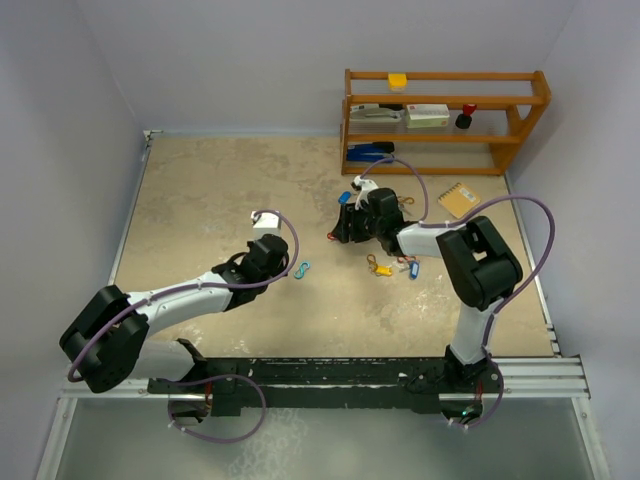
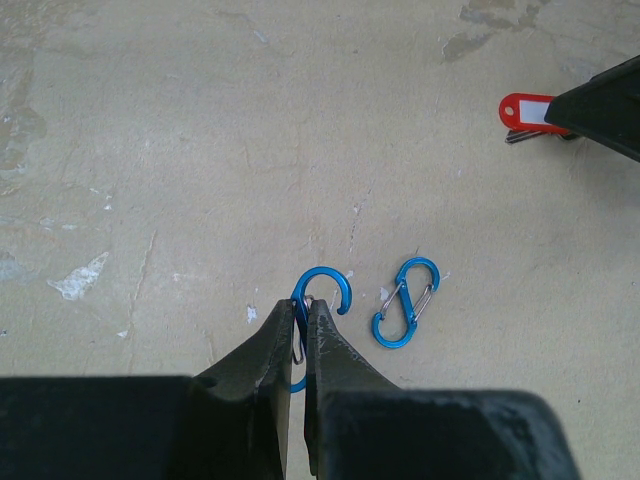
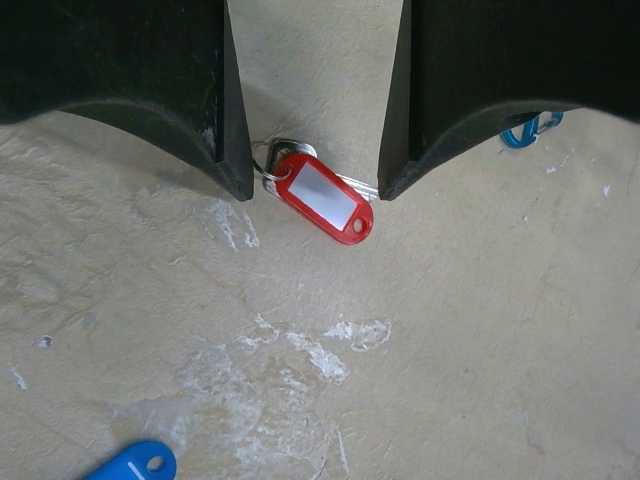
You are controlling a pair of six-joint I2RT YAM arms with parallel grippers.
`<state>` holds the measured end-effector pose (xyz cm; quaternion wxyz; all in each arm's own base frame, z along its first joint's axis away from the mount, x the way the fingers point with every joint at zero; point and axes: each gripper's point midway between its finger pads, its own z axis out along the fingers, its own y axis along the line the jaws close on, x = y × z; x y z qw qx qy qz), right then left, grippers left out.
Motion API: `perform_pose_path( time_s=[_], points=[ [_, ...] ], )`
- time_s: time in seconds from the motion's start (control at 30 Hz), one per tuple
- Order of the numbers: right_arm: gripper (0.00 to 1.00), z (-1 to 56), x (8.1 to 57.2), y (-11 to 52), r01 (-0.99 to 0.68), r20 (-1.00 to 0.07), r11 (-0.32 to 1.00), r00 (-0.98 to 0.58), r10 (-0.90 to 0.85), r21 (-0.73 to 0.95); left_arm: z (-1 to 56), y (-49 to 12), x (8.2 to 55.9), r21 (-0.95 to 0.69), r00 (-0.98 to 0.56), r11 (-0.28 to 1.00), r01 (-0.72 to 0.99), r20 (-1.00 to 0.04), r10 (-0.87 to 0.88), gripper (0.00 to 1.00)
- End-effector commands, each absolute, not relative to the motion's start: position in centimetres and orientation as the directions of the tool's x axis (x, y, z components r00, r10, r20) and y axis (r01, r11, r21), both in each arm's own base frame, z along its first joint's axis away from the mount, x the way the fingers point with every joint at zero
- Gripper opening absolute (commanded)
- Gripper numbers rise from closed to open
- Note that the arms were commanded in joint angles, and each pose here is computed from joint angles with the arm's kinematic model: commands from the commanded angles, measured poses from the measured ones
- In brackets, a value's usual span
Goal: Put the keys on the keyring
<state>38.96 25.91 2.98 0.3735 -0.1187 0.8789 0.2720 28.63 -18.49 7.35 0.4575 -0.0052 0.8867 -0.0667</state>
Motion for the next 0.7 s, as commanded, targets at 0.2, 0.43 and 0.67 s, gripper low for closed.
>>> perform_pose_path(
  time_s=[0.2, 0.43, 0.67],
  points=[
    [0.54, 2.3, 36.3, 24.7, -0.413, -0.685, 0.826, -0.727, -0.046, 0.383, 8.4, -18.7, 29.2, -0.144, -0.545, 0.989, 0.045, -0.833, -0.097, 0.00],
    [0.51, 2.3, 35.7, 24.6, -0.419, -0.684, 0.822, -0.727, -0.050, 0.385, 8.4, -18.7, 29.2, -0.146, -0.546, 0.988, 0.044, -0.832, -0.098, 0.00],
    [0.47, 2.2, 36.3, 24.0, -0.376, -0.684, 0.849, -0.729, -0.024, 0.371, 8.4, -18.6, 29.1, -0.144, -0.545, 0.989, 0.043, -0.832, -0.098, 0.00]
  ],
)
